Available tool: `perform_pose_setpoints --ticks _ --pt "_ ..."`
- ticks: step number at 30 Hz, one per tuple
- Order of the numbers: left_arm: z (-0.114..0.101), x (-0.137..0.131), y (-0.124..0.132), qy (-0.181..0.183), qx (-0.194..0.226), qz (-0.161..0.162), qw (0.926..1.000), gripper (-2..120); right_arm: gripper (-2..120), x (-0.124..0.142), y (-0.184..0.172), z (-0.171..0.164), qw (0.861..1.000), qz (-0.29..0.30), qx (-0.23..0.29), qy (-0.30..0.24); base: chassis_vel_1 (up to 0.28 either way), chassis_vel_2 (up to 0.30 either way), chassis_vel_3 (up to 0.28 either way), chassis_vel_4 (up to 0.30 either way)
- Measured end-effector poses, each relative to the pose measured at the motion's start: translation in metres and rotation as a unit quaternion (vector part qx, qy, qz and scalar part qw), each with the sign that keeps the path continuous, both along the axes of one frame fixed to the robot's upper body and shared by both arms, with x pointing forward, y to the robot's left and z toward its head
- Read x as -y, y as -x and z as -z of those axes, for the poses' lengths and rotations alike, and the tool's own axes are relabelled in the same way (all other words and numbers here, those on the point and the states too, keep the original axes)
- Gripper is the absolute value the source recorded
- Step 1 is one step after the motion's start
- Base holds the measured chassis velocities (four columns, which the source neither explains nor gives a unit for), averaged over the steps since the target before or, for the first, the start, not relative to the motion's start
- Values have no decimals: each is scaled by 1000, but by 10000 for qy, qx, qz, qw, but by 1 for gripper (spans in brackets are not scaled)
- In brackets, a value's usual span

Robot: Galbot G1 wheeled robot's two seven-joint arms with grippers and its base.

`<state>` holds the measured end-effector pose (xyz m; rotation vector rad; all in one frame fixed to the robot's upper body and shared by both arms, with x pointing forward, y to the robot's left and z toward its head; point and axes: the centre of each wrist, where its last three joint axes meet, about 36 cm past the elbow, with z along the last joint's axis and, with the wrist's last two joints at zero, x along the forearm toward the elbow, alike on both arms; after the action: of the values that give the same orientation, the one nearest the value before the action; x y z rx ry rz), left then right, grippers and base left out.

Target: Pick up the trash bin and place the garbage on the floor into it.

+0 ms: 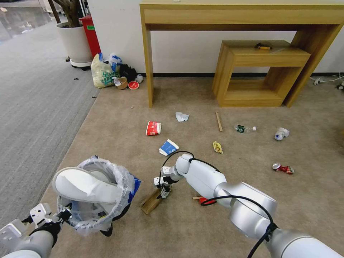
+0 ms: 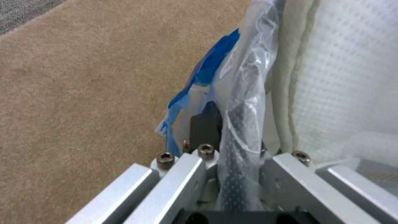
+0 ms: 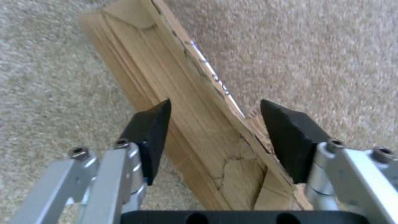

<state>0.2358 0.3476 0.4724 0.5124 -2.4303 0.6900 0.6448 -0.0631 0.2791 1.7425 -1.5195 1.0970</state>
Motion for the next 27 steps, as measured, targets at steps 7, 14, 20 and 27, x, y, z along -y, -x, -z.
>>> perform_pose_setpoints --ticks 7,14,20,27 --pt "0 0 1 4 -6 -1 10000 0 33 2 3 5 9999 92 63 -21 0 0 0 0" --pt "-1 1 1 -10 8 13 10000 0 7 1 7 8 9998 129 126 -118 0 0 0 0" --pt "-1 1 2 -28 -3 17 10000 0 0 10 9 10 9995 204 116 -196 0 0 0 0" --pt "0 2 -2 -40 3 51 10000 0 0 36 7 2 9956 675 197 -616 0 0 0 0"
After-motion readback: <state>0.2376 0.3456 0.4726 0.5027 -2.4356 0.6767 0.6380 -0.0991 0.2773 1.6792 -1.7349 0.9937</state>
